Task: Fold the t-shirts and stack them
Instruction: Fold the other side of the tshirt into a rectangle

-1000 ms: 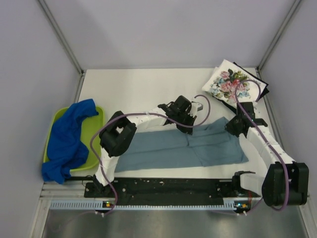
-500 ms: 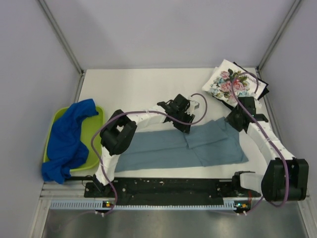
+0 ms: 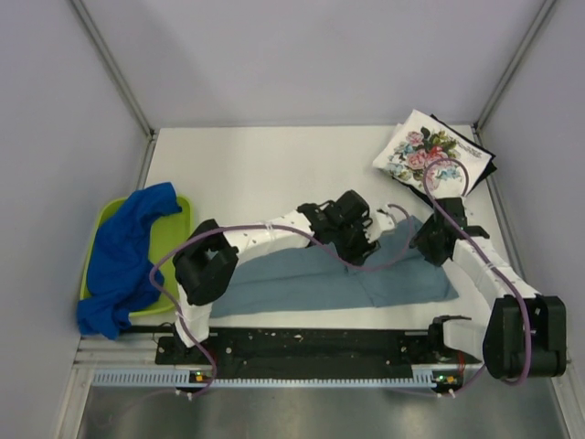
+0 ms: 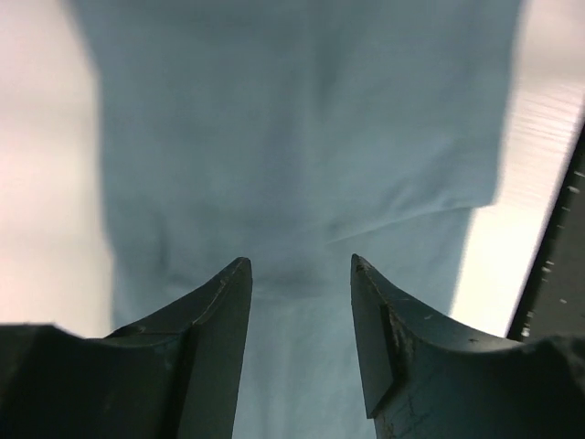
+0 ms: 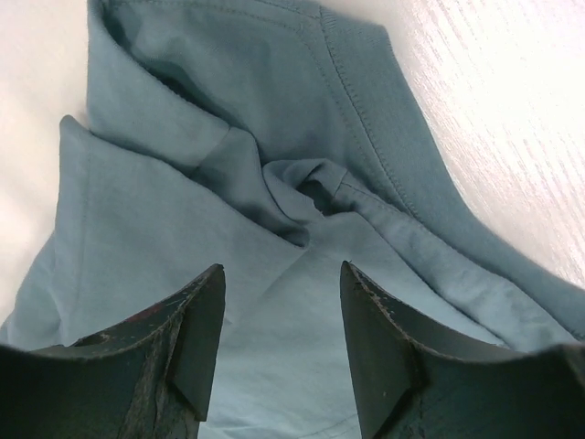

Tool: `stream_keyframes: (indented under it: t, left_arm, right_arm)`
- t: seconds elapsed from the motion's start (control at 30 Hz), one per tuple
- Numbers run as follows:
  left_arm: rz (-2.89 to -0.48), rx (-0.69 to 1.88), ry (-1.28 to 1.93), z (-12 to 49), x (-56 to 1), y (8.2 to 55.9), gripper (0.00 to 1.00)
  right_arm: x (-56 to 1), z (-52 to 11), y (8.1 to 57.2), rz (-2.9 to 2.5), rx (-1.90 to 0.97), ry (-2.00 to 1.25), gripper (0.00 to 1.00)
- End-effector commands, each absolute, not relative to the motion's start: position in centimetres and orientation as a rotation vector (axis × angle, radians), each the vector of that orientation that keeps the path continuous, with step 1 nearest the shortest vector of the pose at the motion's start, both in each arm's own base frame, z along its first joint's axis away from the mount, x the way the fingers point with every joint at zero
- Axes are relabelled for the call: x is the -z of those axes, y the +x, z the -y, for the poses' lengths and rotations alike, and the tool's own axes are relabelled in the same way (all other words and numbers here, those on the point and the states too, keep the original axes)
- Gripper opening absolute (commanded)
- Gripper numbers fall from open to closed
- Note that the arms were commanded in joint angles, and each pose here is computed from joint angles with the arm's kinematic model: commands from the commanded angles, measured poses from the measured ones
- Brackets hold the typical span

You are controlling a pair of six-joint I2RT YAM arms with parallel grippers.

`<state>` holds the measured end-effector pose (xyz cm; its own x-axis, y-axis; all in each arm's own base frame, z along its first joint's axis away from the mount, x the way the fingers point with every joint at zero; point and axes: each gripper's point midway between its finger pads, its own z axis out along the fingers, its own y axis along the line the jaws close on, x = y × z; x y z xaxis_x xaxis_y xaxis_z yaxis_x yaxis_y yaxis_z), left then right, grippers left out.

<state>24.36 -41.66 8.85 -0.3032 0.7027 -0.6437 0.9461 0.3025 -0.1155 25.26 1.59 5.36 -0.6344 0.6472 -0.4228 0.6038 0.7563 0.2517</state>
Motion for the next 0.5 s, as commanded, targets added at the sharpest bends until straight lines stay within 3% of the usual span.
stream_keyframes:
  t: [0.0, 0.1, 0.27, 0.4, 0.47]
  left_arm:
    - [-1.863, 0.683, 1.693, 43.3, -9.1, 21.8, 0.54]
    - [-1.887, 0.668, 1.731, 43.6, -7.3, 21.4, 0.56]
    - [-1.910, 0.605, 1.751, 43.7, -5.7, 21.7, 0.57]
    - [-1.923, 0.587, 1.775, 43.4, -4.7, 21.6, 0.53]
    - [-1.936, 0.561, 1.777, 43.2, -4.3, 21.8, 0.45]
  right_arm:
    - [-5.1, -1.8, 26.7, -2.435, -0.148, 0.946, 0.53]
    - [-4.2, -2.1, 26.6, -2.456, -0.156, 0.967, 0.49]
    - [-4.6, -1.6, 27.4, -2.418, -0.135, 0.974, 0.31]
    - [-5.0, -1.1, 27.6, -2.401, -0.107, 0.963, 0.19]
    - [-5.0, -1.0, 27.5, -2.402, -0.096, 0.951, 0.13]
